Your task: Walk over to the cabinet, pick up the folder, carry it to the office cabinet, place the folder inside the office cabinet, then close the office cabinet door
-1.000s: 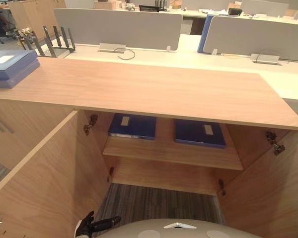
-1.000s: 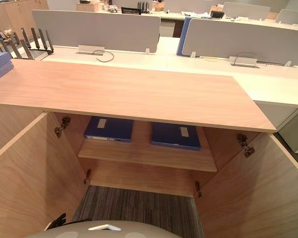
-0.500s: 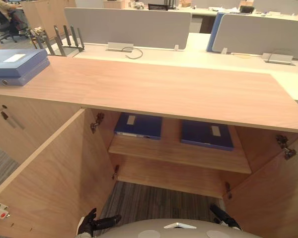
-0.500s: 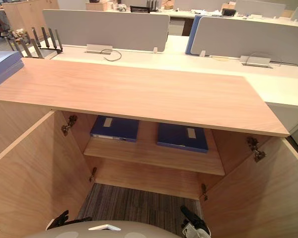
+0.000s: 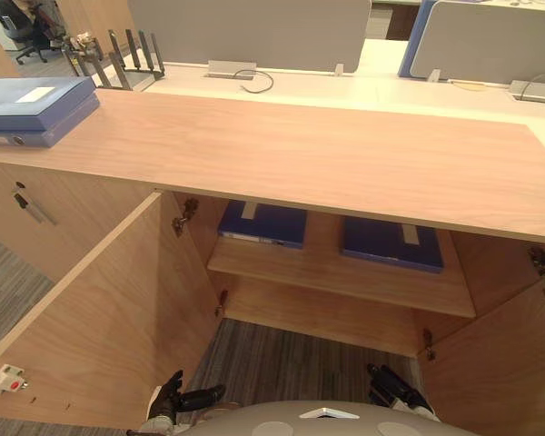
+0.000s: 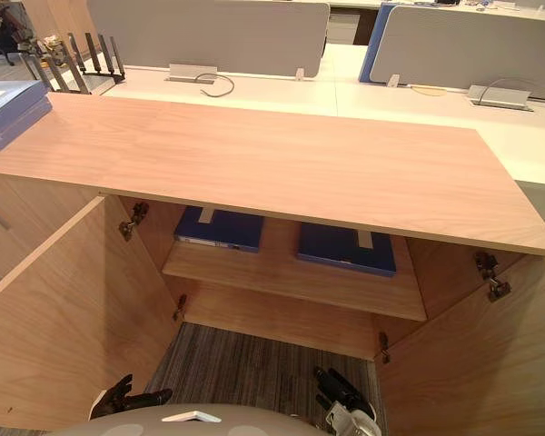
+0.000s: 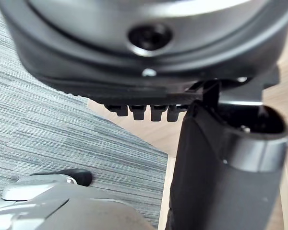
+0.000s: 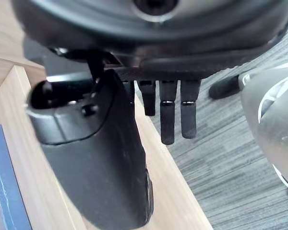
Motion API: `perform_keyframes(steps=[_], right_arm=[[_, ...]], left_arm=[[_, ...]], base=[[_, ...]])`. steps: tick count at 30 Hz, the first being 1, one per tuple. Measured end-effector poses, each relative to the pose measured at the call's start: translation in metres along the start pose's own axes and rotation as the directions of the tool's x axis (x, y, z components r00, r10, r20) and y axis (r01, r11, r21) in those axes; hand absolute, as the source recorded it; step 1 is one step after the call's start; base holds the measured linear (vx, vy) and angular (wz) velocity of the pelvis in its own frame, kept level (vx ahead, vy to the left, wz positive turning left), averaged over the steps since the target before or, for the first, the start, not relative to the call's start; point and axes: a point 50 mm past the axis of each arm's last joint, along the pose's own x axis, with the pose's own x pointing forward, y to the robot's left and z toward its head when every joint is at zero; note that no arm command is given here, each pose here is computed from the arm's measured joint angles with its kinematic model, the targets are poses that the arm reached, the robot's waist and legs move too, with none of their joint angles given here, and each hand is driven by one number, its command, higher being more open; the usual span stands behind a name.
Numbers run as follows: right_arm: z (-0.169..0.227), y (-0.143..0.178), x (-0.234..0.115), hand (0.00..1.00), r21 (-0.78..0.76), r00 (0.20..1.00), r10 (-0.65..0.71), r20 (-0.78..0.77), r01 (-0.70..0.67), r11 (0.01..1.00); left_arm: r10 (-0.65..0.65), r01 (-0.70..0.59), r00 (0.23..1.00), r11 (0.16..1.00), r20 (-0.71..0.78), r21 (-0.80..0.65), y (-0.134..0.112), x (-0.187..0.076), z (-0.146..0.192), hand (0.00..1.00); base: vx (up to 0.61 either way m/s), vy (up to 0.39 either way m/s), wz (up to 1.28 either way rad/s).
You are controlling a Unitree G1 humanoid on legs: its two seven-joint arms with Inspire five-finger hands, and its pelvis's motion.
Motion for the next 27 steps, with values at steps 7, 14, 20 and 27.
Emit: perform_keyframes(steps=[7, 14, 20, 27], right_arm=[[-0.010, -0.002, -0.002, 1.00, -0.022, 1.000, -0.002, -0.025, 0.002, 1.000], [-0.012, -0.002, -0.002, 1.00, -0.024, 1.000, -0.004, -0.031, 0.003, 1.000], [-0.017, 0.002, -0.004, 1.00, -0.017, 0.999, 0.004, -0.046, -0.004, 1.000], [-0.029, 0.001, -0.006, 1.00, -0.014, 0.996, -0.003, -0.084, 0.002, 1.000]], left_arm=[[0.004, -0.004, 1.000, 1.000, -0.002, 0.001, 0.000, 0.000, -0.001, 1.00], [0.006, -0.006, 1.000, 1.000, -0.005, 0.017, 0.000, -0.001, -0.002, 1.00], [0.011, -0.011, 1.000, 1.000, -0.010, 0.019, 0.001, -0.001, -0.003, 1.00], [0.014, -0.014, 1.000, 1.000, -0.013, 0.019, 0.001, -0.001, -0.004, 1.00]], base=[[0.00, 0.000, 0.00], [0.00, -0.004, 0.00], [0.00, 0.000, 0.00], [0.00, 0.000, 0.00]])
